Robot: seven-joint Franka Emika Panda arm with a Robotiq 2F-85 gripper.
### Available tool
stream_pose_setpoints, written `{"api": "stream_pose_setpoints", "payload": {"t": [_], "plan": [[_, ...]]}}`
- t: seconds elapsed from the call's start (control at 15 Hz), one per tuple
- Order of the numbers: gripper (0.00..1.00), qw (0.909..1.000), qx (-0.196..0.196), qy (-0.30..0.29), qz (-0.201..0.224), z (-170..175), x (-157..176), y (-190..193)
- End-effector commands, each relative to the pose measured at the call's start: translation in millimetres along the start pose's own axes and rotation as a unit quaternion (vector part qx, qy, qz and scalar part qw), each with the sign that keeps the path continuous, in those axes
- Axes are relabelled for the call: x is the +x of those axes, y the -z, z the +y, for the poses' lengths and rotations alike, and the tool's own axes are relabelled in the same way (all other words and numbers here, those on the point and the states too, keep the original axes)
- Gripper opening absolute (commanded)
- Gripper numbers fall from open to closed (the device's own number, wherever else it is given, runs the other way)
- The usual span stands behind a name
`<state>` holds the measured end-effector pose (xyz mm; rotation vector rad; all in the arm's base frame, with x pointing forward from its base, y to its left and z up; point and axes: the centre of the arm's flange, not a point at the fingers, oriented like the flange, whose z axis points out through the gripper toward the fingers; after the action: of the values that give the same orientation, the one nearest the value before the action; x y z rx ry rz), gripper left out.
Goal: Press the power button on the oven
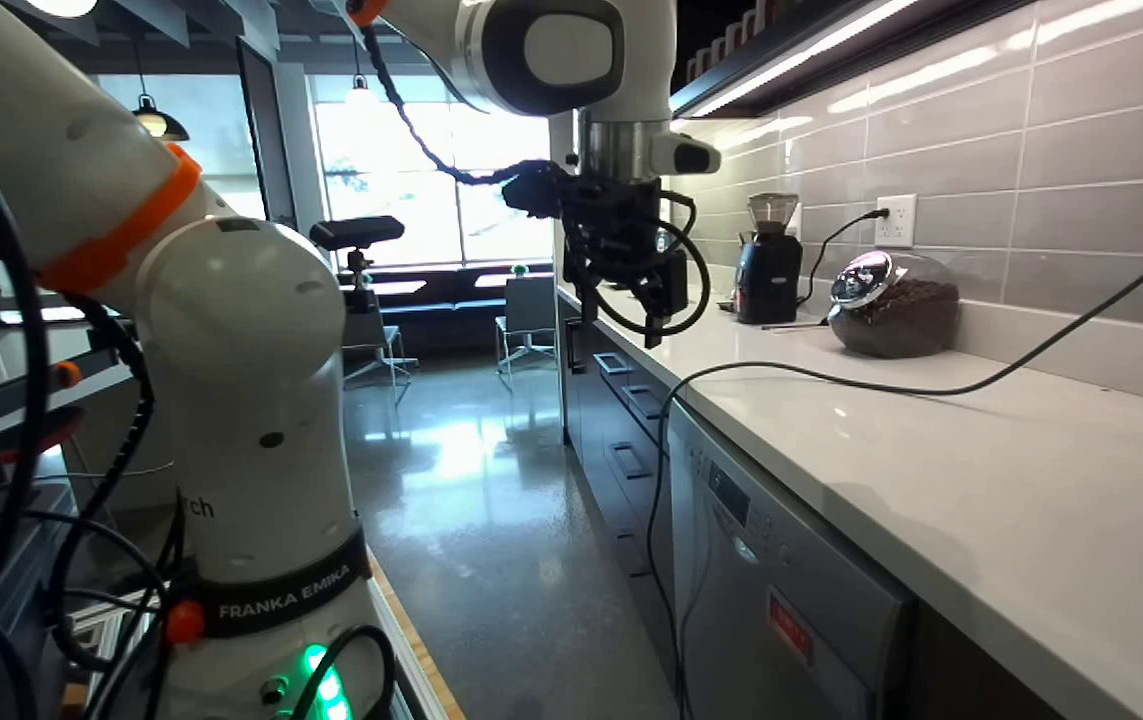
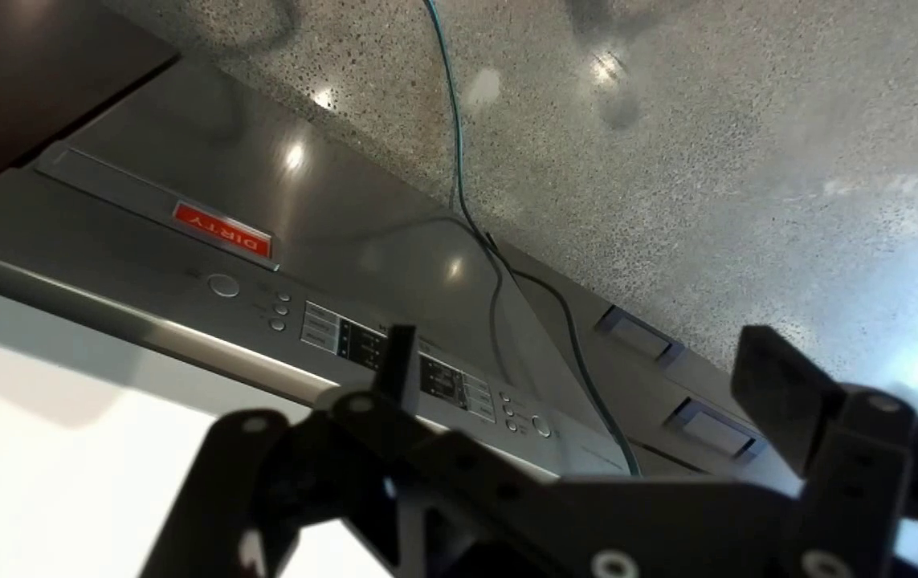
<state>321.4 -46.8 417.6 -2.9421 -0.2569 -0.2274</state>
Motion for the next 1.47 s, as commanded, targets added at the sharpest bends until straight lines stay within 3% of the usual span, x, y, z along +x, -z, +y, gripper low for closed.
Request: {"api": "stream_pose_setpoints", "payload": {"t": [0.0, 0.2, 0.27, 0.53, 0.67, 0.93, 1.2, 1.33, 1.4], "plan": [[1.00, 1.0000, 0.000, 0.000, 0.000, 0, 0, 0], [1.00, 1.0000, 0.000, 0.000, 0.000, 0, 0, 0], [1.00, 0.9989, 0.037, 0.026, 0.012, 3, 13, -12], [1.00, 0.9950, 0.085, 0.053, 0.002, -6, 47, -45], [1.00, 0.9960, 0.077, 0.044, -0.008, -11, 56, -67], [1.00, 0.9921, 0.093, 0.084, -0.003, -27, 78, -111], [1.00, 0.9896, 0.093, 0.106, -0.029, -49, 95, -148], [1.00, 0.9942, 0.072, 0.073, -0.032, -55, 97, -162], [1.00, 0.9981, 0.042, 0.041, -0.016, -55, 96, -167]]}}
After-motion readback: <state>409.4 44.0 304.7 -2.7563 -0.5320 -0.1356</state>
